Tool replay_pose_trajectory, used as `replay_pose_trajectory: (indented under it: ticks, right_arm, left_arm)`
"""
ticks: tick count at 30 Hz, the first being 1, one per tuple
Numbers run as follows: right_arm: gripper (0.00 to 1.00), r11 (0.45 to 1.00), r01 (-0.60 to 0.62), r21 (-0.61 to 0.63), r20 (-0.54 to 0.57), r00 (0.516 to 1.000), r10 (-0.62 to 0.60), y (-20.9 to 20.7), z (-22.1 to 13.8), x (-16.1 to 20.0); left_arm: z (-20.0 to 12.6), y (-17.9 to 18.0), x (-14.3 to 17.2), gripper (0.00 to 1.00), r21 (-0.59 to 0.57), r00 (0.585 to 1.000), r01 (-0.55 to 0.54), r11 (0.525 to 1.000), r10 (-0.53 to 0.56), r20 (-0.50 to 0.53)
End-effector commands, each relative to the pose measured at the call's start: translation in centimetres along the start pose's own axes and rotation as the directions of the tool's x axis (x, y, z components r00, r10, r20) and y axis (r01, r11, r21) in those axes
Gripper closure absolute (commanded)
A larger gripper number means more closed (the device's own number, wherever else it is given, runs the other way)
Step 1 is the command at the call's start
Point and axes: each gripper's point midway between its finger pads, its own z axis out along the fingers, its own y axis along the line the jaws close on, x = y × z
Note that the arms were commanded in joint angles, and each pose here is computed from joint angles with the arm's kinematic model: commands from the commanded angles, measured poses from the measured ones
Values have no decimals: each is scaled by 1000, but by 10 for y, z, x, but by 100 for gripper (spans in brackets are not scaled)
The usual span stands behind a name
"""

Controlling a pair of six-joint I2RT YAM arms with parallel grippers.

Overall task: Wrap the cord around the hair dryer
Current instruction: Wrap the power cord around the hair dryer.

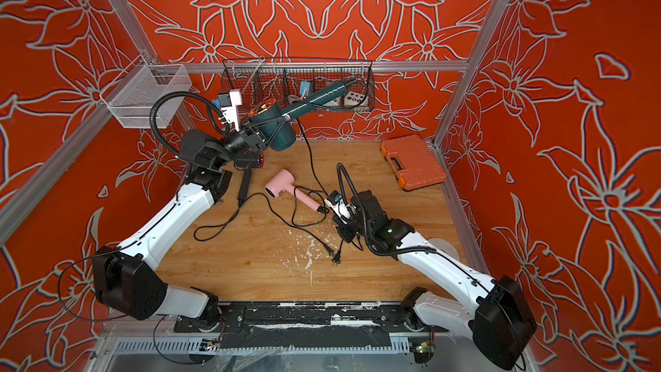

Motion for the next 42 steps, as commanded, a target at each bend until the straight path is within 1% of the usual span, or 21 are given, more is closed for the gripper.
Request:
replay_pose_trajectory:
  ticks: [1,6,9,15,17,21,25,28,30,33,35,39,42]
  right_arm:
    - [100,999,40,13,-71,997,-39,3,6,15]
    - [100,997,76,5,-99,992,-75,10,10,15]
    - [100,993,113,13,-108,988,-111,14,4,6]
    - [100,978,209,15,-113,972,-206,25,-30,-28]
    - [100,969,245,15,-118,963,-242,27,-44,-40]
    - [100,950,310,37,-119,945,-304,26,-77,-68]
    - [100,927,369,66,-113,926,-361,21,-109,-92]
    - [100,905,412,105,-111,909,-401,14,-127,-109]
    - [100,887,441,135,-116,897,-428,8,-137,-119]
    - [100,855,482,195,-122,876,-466,-3,-148,-134]
    - [100,832,505,230,-125,863,-490,-9,-154,-144]
    - [100,778,558,289,-142,829,-541,-19,-164,-164]
    - [100,730,591,343,-167,803,-572,-29,-168,-179]
  left_arm:
    - [-2,-26,-39,100,55,989,-93,994,86,120]
    - [-3,-17,-39,100,39,989,-85,996,79,126]
    - [-2,-8,-32,100,5,991,-93,996,93,96]
    - [-3,31,-3,100,-147,993,-115,982,111,-36]
    - [-5,50,11,100,-218,990,-117,969,97,-99]
    - [-13,78,38,100,-310,973,-146,939,81,-214]
    - [-24,99,67,100,-371,947,-162,914,38,-320]
    - [-32,107,91,100,-384,924,-154,910,-6,-383]
    - [-36,107,106,100,-382,908,-151,912,-25,-418]
    - [-42,99,126,100,-366,887,-143,919,-45,-460]
    - [-43,89,141,100,-343,863,-140,929,-55,-502]
    - [-45,70,177,100,-286,798,-147,947,-57,-600]
    - [-46,53,200,100,-241,755,-140,960,-55,-654]
